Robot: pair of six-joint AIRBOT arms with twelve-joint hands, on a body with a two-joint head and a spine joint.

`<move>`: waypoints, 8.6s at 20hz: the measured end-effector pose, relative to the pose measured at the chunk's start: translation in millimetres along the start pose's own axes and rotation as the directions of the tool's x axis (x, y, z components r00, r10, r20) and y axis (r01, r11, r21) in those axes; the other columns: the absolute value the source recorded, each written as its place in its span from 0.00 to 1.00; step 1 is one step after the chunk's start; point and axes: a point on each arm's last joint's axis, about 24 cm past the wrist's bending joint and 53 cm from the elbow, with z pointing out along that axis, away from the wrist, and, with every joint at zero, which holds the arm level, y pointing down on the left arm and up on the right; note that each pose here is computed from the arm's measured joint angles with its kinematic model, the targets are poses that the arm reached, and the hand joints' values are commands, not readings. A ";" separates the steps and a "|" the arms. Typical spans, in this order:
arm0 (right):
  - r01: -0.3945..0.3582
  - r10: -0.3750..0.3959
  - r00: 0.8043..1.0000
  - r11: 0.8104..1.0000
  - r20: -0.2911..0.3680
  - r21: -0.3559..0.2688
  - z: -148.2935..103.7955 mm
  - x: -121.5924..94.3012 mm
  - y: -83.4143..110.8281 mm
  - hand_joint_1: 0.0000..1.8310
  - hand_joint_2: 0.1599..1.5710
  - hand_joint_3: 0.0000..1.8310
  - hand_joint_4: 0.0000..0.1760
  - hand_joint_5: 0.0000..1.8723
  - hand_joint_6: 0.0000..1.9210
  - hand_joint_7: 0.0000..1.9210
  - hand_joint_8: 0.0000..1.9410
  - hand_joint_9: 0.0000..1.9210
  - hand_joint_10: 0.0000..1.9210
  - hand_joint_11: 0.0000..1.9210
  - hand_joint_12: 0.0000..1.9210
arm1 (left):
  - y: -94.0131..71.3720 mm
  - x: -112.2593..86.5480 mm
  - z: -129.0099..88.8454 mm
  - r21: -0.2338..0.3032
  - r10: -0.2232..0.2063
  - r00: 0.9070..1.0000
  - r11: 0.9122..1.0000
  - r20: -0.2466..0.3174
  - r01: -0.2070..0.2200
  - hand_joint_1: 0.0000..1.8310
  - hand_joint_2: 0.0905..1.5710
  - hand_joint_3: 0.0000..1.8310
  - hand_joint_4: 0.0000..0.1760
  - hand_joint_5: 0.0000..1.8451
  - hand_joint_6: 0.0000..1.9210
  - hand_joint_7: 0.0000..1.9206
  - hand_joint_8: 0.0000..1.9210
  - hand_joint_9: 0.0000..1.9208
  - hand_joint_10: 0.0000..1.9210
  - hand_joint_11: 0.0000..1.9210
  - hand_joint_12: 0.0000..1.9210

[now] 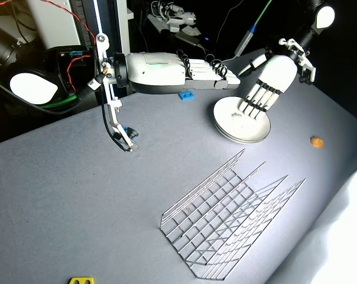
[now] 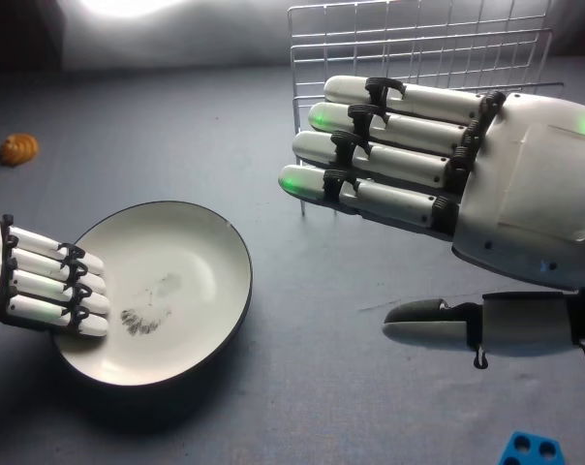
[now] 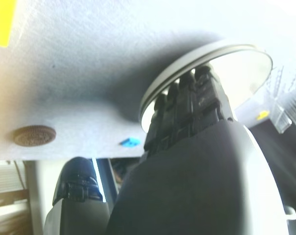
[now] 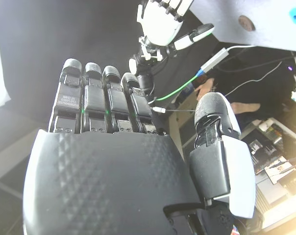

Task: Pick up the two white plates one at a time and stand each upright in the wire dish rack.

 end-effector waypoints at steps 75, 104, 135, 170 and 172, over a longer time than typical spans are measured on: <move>-0.040 0.041 0.999 0.994 0.008 -0.107 -0.5 -11.4 13.0 0.00 0.76 0.00 0.00 0.00 0.00 0.00 0.00 0.00 0.00 0.00 0.00 | -52.2 -25.3 51.9 0.108 -0.044 0.998 0.993 0.051 0.038 0.00 0.69 0.00 0.00 0.03 0.00 0.01 0.00 0.00 0.00 0.00 0.00; -0.032 0.037 0.999 0.992 0.035 -0.125 -0.9 -17.7 19.0 0.88 0.73 0.00 0.00 0.04 0.00 0.00 0.00 0.01 0.00 0.04 0.03 | -52.2 -25.3 51.9 0.108 -0.043 0.998 0.993 0.051 0.038 0.00 0.69 0.00 0.00 0.04 0.00 0.02 0.00 0.00 0.00 0.00 0.00; 0.001 0.005 0.999 0.991 0.042 -0.135 -0.2 -17.3 22.4 0.65 0.64 0.00 0.00 0.00 0.00 0.00 0.00 0.00 0.00 0.00 0.00 | -52.1 -25.4 51.9 0.108 -0.044 0.998 0.993 0.051 0.038 0.00 0.69 0.00 0.00 0.05 0.01 0.03 0.00 0.01 0.00 0.00 0.00; -0.022 0.017 0.990 0.999 -0.139 -0.035 104.2 107.3 -8.4 0.56 0.69 0.00 0.00 0.11 0.00 0.09 0.00 0.07 0.01 0.00 0.23 | -51.7 -25.4 51.9 0.108 -0.044 0.998 0.993 0.051 0.038 0.00 0.69 0.00 0.00 0.05 0.00 0.03 0.00 0.01 0.00 0.00 0.00; -0.026 0.020 0.990 0.999 -0.137 -0.039 108.1 110.1 -5.9 0.52 0.70 0.00 0.00 0.10 0.00 0.09 0.00 0.07 0.00 0.00 0.22 | -51.7 -25.5 51.9 0.108 -0.044 0.998 0.993 0.051 0.038 0.00 0.69 0.00 0.00 0.06 0.00 0.03 0.00 0.01 0.00 0.00 0.00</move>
